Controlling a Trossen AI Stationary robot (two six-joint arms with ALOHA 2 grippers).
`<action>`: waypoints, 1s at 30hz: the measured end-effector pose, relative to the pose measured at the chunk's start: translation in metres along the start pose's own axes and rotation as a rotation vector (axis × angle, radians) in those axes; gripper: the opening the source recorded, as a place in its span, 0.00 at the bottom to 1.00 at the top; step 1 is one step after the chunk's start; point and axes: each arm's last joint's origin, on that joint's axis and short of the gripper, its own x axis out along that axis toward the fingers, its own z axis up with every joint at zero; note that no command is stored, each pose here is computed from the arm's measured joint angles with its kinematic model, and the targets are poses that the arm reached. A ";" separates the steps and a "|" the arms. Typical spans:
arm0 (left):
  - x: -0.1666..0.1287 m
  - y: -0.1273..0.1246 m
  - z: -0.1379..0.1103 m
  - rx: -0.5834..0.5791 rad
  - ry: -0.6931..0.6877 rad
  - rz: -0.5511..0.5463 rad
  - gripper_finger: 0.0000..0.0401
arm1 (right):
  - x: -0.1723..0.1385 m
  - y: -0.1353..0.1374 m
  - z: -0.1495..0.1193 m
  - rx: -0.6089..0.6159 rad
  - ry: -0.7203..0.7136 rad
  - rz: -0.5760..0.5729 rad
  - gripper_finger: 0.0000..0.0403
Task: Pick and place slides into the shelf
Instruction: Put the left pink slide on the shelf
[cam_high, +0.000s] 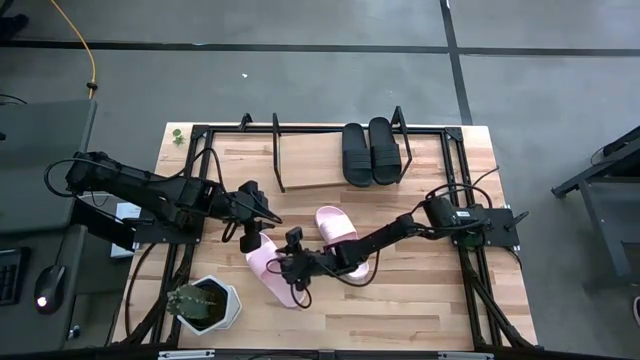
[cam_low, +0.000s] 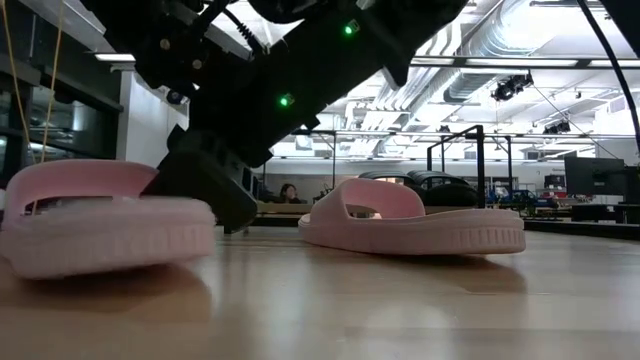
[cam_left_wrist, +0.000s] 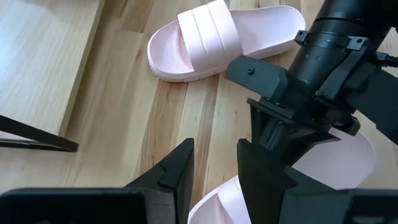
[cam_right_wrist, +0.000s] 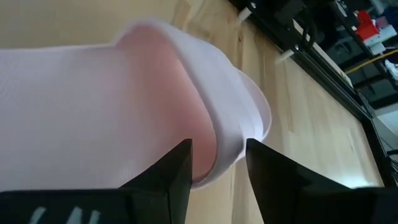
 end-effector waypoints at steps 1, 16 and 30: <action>0.000 0.000 0.000 0.000 0.000 0.000 0.27 | 0.000 0.000 0.000 0.001 0.001 -0.006 0.35; 0.000 0.000 0.000 0.003 0.000 0.000 0.27 | 0.001 -0.003 -0.001 0.005 0.013 -0.038 0.18; 0.000 0.000 0.000 0.003 0.000 0.000 0.27 | 0.001 -0.003 -0.001 0.006 0.017 -0.043 0.01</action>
